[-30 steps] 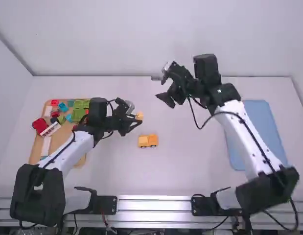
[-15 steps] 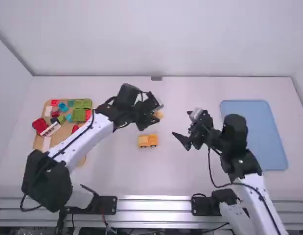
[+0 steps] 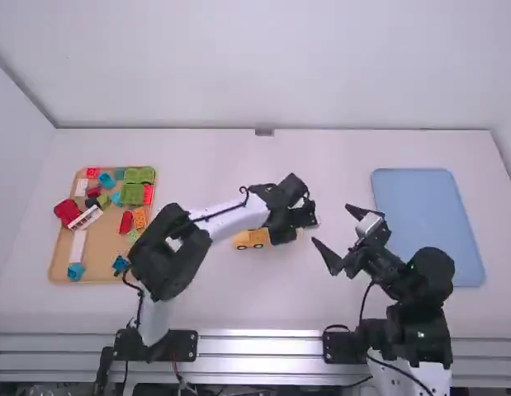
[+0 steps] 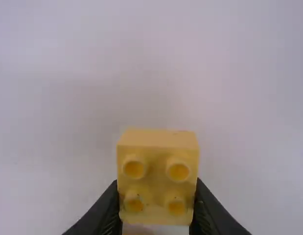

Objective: Assemble lego blocks to make yellow taxi

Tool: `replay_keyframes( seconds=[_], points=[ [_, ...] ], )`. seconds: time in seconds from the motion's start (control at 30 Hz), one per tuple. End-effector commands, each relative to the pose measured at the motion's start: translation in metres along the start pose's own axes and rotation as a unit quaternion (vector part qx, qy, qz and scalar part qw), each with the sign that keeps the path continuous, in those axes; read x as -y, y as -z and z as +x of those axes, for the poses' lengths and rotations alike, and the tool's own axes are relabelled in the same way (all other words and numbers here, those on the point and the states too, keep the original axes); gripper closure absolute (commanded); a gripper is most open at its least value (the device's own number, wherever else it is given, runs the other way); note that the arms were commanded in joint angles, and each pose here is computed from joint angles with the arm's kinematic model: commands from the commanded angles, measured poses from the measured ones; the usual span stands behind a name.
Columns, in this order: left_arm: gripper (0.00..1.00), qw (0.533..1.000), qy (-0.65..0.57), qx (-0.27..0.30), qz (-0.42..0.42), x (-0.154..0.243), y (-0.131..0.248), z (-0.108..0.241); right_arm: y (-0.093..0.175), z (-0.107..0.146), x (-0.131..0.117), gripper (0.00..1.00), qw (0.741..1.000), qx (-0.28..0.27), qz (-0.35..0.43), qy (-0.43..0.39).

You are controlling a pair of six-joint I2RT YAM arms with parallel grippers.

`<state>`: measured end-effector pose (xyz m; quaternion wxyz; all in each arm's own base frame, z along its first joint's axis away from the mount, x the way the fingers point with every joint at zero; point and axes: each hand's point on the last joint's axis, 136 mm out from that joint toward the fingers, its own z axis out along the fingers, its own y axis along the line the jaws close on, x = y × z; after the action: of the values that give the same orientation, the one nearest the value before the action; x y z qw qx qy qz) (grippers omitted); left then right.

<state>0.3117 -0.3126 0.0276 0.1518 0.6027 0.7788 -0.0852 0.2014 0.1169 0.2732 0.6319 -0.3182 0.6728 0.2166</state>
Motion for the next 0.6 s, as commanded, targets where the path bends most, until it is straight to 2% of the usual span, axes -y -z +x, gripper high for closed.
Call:
replay_keyframes(
  seconds=[0.0,0.1,0.17,0.37,0.43,0.5,0.53,0.57],
  points=[
    [0.98,1.000,0.001,-0.017,-0.020,-0.014,-0.005,0.007,0.002,0.002,0.001,0.02,1.000,0.000,0.005,-0.009],
    [0.93,0.999,0.002,-0.026,-0.023,-0.016,-0.012,0.011,0.003,0.003,0.005,0.02,1.000,-0.001,0.013,-0.011],
    [0.84,0.999,-0.003,-0.026,-0.022,-0.018,-0.015,0.012,0.003,0.004,0.006,0.02,1.000,-0.003,0.015,-0.012],
    [0.64,1.000,-0.009,-0.022,-0.019,-0.016,-0.020,0.010,0.002,0.006,0.007,0.02,1.000,-0.006,0.013,-0.016],
    [0.49,1.000,-0.018,-0.010,-0.011,-0.015,-0.020,0.006,0.002,0.006,0.007,0.02,1.000,-0.006,0.013,-0.016],
    [0.44,0.999,-0.034,0.003,0.001,-0.012,-0.020,0.001,0.002,0.005,0.007,0.02,1.000,-0.004,0.013,-0.015],
    [0.37,0.999,-0.039,0.007,0.005,-0.011,-0.020,0.000,0.002,0.005,0.007,0.02,1.000,-0.003,0.013,-0.014],
    [0.25,0.999,-0.040,0.011,0.005,-0.011,-0.020,-0.002,0.002,0.003,0.007,0.02,1.000,-0.001,0.014,-0.011]
  ],
)
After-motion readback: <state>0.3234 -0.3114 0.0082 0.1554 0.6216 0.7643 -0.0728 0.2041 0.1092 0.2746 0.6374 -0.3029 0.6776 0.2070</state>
